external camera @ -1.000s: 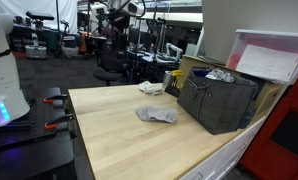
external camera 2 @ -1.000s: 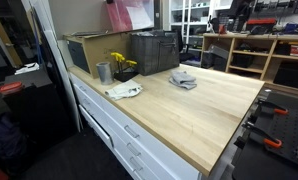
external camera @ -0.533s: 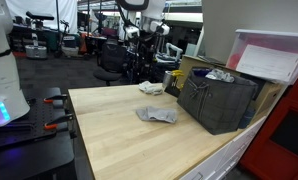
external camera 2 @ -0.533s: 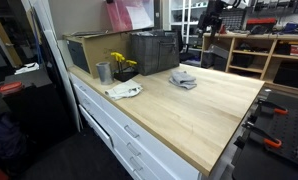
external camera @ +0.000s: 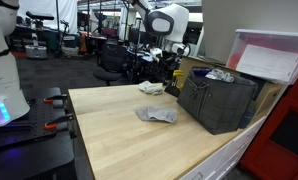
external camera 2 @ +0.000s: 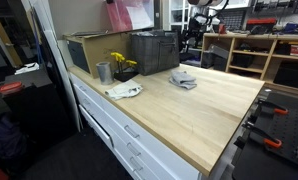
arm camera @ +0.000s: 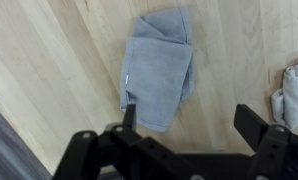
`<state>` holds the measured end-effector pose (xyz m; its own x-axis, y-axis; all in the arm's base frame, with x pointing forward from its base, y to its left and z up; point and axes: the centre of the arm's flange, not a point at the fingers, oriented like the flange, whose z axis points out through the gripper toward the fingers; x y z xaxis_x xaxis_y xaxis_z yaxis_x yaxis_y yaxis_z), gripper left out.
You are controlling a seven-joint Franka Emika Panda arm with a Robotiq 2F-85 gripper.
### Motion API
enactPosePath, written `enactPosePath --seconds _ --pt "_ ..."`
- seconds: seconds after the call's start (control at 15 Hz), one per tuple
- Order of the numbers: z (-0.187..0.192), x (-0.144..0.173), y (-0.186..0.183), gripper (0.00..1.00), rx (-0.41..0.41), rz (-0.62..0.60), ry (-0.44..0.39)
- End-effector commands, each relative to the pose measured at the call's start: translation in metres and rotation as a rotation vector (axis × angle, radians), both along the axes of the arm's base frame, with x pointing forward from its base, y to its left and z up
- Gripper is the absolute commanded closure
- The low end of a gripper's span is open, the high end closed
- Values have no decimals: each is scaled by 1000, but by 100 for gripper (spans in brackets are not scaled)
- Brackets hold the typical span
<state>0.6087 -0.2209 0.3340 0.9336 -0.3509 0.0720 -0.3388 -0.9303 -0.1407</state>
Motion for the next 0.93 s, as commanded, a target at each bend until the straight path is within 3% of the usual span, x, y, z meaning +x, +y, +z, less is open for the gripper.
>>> enactPosePath --seconds 0.0,0.27,0.87 --pt "-22 49 -24 0 -16 -49 -6" --pt "-60 63 -37 0 -25 -82 18" --pt "-171 64 -40 0 26 -155 95"
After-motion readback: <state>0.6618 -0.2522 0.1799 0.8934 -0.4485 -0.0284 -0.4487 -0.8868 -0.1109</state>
